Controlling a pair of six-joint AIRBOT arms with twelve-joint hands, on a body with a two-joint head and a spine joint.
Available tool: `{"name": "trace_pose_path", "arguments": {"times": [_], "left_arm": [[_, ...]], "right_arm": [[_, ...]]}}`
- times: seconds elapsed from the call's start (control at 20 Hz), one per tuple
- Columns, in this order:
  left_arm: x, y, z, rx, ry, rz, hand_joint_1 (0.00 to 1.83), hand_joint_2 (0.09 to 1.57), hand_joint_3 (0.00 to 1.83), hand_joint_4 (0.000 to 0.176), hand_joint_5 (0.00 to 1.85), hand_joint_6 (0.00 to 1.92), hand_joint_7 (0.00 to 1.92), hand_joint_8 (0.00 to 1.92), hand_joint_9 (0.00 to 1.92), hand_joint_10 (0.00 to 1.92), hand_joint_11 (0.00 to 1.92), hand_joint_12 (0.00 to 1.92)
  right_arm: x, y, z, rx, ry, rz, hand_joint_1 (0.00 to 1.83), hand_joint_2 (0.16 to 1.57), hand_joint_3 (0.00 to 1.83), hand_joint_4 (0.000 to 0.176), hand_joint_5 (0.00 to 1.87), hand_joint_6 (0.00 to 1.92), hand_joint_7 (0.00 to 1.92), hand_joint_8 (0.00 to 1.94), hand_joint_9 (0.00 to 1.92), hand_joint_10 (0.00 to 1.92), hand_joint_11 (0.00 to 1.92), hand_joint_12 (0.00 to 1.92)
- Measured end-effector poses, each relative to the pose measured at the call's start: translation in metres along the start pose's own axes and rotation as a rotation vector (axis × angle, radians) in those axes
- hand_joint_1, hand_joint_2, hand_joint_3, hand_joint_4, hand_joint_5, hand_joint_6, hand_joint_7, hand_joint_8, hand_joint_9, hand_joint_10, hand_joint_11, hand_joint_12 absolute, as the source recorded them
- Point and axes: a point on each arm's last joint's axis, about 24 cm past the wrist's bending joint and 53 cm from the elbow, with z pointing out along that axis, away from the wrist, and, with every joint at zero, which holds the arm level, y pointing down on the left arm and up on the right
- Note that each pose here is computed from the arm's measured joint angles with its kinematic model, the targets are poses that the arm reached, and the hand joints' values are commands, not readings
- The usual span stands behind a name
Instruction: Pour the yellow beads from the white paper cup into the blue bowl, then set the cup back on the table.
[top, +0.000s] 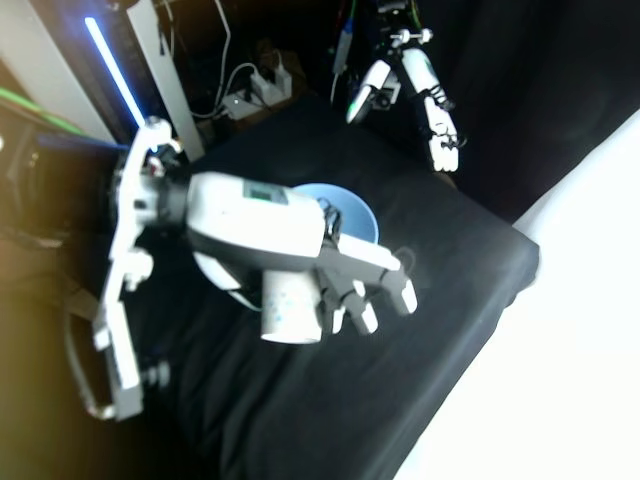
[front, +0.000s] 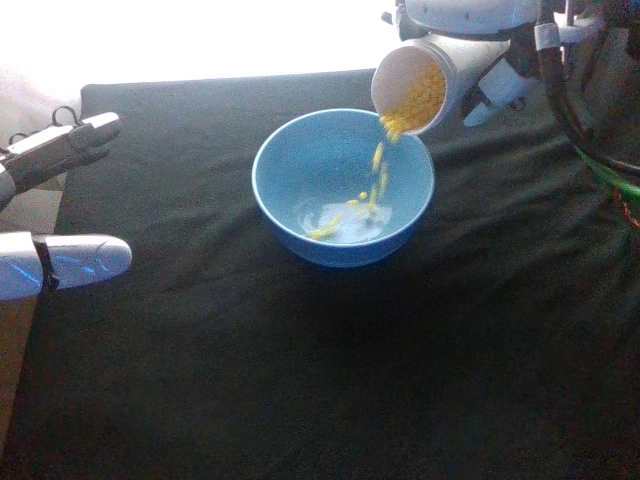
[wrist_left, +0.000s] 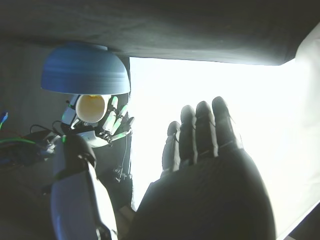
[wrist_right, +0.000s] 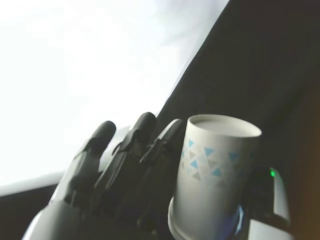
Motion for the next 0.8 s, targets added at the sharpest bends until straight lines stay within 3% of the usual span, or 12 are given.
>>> {"name": "trace_pose_path", "arguments": {"times": [0.05,0.1,0.2,0.35,0.45,0.55,0.6,0.7,0.8], "left_arm": [[-0.0001,0.0,0.0,0.0,0.0,0.0,0.54,0.87,0.0,0.068,0.13,0.0,0.25,0.0,0.17,0.0,0.0,0.31],[0.0,0.0,0.0,0.0,0.0,0.0,0.54,0.87,0.0,0.073,0.13,0.0,0.25,0.0,0.18,0.0,0.0,0.31],[0.0,0.0,0.0,0.0,0.0,0.0,0.55,0.85,0.0,0.07,0.14,0.0,0.26,0.0,0.19,0.0,0.0,0.33],[0.0,0.0,0.0,0.0,0.0,0.0,0.56,0.85,0.0,0.077,0.14,0.0,0.25,0.0,0.18,0.0,0.0,0.35],[0.0,0.0001,0.0,0.0,0.0,0.0,0.56,0.85,0.0,0.075,0.14,0.0,0.23,0.0,0.17,0.0,0.0,0.34],[0.0001,0.0,0.0,0.0,0.0,0.0,0.55,0.86,0.0,0.059,0.14,0.0,0.25,0.01,0.18,0.0,0.0,0.34],[0.0,0.0001,0.0,0.0,0.0,0.0,0.55,0.86,0.0,0.072,0.14,0.0,0.25,0.01,0.18,0.0,0.0,0.33],[0.0,0.0001,0.0,0.0,0.0,0.0,0.55,0.86,0.0,0.069,0.14,0.0,0.25,0.0,0.17,0.0,0.0,0.31],[0.0001,0.0,0.0,0.0,0.0,0.0,0.55,0.87,0.0,0.069,0.13,0.0,0.24,0.0,0.16,0.0,0.0,0.28]], "right_arm": [[-0.0004,0.0007,0.0001,-0.002,0.0,-0.007,1.24,1.04,0.0,0.016,1.06,0.83,1.29,0.47,0.87,0.01,0.13,0.71],[-0.0003,0.0011,0.0001,-0.003,0.0,-0.01,1.23,1.06,0.0,0.015,1.01,0.92,1.23,0.58,0.84,0.0,0.1,0.71],[-0.0006,0.0002,0.0,0.001,0.001,-0.014,1.23,1.06,0.0,0.043,1.04,0.9,1.2,0.57,0.85,0.0,0.13,0.67],[-0.0003,0.0007,0.0001,0.0,0.002,-0.02,1.24,1.04,0.0,0.058,1.1,0.79,1.23,0.56,0.88,0.0,0.17,0.69],[-0.0003,0.0036,-0.0001,-0.005,0.003,-0.029,1.25,1.03,0.0,0.022,1.09,0.79,1.32,0.41,0.9,0.0,0.16,0.75],[-0.0004,0.0053,0.0,-0.01,0.003,-0.033,1.25,1.04,0.0,0.005,1.07,0.83,1.35,0.34,0.9,0.0,0.15,0.8],[-0.0003,0.0053,0.0,-0.009,0.003,-0.034,1.24,1.04,0.0,0.017,1.06,0.87,1.34,0.32,0.88,0.0,0.13,0.8],[-0.0002,0.0049,0.0,-0.008,0.004,-0.036,1.25,1.03,0.0,0.025,1.13,0.7,1.33,0.4,0.89,0.01,0.14,0.8],[0.0,0.0052,0.0001,-0.009,0.004,-0.04,1.24,1.04,0.0,0.028,1.06,0.84,1.28,0.47,0.88,0.01,0.14,0.81]]}}
